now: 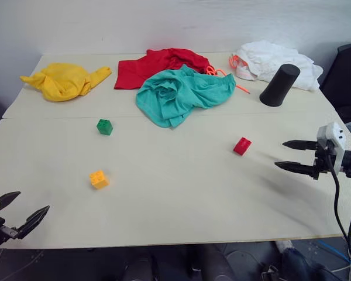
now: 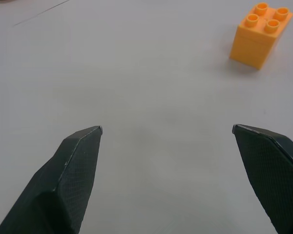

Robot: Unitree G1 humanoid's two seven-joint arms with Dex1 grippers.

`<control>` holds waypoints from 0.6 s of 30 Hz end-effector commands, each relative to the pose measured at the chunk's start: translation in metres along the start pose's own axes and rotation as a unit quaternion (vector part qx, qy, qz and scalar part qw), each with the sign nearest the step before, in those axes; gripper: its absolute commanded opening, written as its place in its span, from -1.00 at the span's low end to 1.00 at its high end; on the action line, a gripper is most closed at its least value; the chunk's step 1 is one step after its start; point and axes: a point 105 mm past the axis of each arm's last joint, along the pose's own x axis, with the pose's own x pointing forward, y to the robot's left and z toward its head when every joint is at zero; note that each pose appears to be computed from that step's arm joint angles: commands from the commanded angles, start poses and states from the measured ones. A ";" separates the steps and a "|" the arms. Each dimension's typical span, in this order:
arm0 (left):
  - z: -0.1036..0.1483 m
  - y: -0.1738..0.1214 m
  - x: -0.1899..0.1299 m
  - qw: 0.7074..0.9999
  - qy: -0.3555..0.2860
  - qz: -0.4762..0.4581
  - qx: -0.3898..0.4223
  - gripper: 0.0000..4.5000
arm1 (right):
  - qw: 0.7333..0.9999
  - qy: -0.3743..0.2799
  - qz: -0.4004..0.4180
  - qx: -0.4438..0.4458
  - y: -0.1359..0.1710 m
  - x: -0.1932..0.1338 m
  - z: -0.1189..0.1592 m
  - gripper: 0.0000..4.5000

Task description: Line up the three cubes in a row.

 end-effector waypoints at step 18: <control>0.005 0.003 0.001 1.000 -0.002 0.027 0.003 1.00 | 0.999 -0.019 -0.029 -0.015 0.001 -0.005 0.019 1.00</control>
